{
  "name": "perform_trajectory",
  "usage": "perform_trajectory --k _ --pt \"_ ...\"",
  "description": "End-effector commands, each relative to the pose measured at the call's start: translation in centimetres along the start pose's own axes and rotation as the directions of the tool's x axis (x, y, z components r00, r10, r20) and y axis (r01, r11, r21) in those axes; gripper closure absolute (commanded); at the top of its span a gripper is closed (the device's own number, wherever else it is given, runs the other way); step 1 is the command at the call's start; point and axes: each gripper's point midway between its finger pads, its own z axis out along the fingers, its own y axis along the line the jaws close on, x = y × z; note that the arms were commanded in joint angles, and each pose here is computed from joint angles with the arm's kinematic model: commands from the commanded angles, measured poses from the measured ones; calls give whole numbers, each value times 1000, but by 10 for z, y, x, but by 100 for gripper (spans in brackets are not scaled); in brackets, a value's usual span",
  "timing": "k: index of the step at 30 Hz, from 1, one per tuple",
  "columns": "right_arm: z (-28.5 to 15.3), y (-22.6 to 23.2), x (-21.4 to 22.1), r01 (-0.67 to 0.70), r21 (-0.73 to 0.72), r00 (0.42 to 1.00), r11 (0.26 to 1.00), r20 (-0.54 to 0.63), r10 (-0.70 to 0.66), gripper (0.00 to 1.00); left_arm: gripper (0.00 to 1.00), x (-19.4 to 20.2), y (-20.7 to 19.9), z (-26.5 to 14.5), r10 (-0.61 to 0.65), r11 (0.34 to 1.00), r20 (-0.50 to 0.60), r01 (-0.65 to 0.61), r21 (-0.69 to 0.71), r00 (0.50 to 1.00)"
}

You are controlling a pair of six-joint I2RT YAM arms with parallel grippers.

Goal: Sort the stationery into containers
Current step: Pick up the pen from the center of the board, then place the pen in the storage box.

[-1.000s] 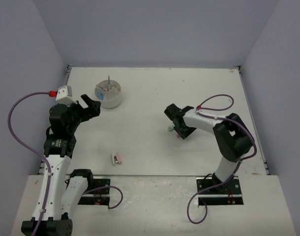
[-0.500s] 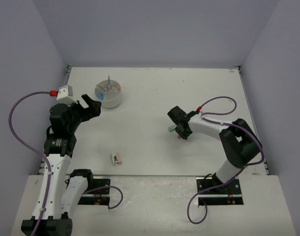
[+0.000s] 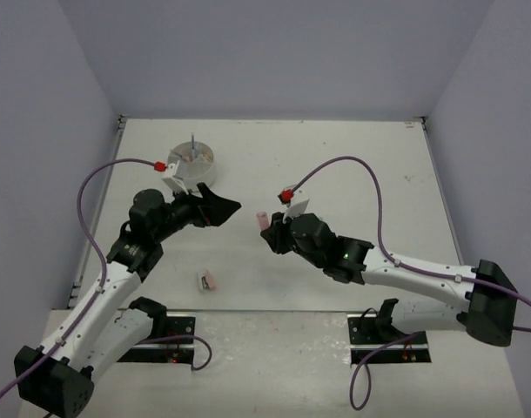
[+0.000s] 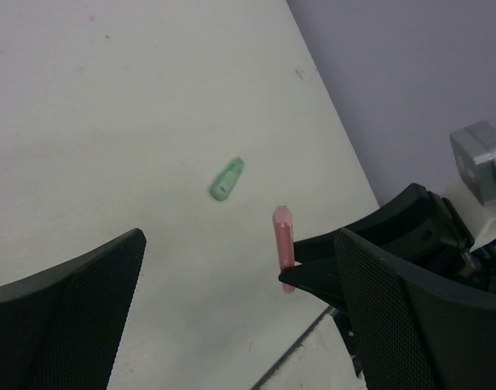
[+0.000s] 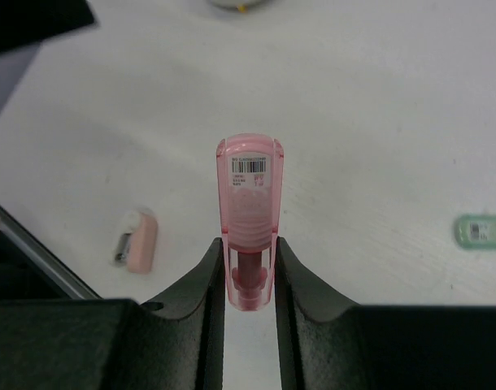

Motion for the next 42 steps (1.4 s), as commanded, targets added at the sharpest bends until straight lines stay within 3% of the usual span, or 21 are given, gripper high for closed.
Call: perform_trajectory --k 1,6,10,13,16,18,22,27,28,29,31,33,36,42 --pt "-21 42 -44 185 -203 966 962 215 -140 100 0 2 -42 12 -31 992 38 26 120 999" --pt "-39 44 -65 181 -209 947 961 302 -112 100 2 26 -70 20 -88 965 -29 92 247 996" --pt "-55 47 -77 186 -238 935 953 342 -97 100 16 42 -81 30 -90 958 -67 105 267 994" --pt "-62 49 -80 191 -257 931 947 352 -93 100 20 47 -81 34 -97 959 -77 114 260 992" --pt "-65 53 -78 197 -285 931 938 355 -87 100 43 45 -86 37 -100 952 -67 115 283 993" --pt "-64 54 -76 197 -292 932 936 353 -87 100 52 47 -87 39 -105 951 -74 122 286 992" --pt "-59 57 -72 207 -296 937 933 334 -103 100 59 43 -94 42 -94 947 -74 112 300 993" --pt "-54 56 -70 206 -283 939 937 326 -108 100 97 34 -98 43 -64 952 -50 76 296 997" --pt "-53 55 -69 204 -277 940 939 324 -109 96 100 31 -96 44 -50 958 -40 59 280 998" --pt "-52 53 -68 202 -270 941 941 321 -110 80 100 26 -94 46 -34 965 -16 37 259 999" --pt "-49 48 -66 182 -242 946 953 308 -102 8 100 10 -77 48 23 990 28 -27 140 999" --pt "-46 34 -64 152 -184 949 971 303 -91 1 100 -23 -27 47 72 985 132 -49 -165 989" --pt "-45 10 -62 100 -80 947 992 315 -70 1 100 -72 48 22 148 845 276 24 -534 950" --pt "-60 -51 -71 -84 110 915 990 403 33 1 100 -149 135 -3 171 659 410 206 -724 896"
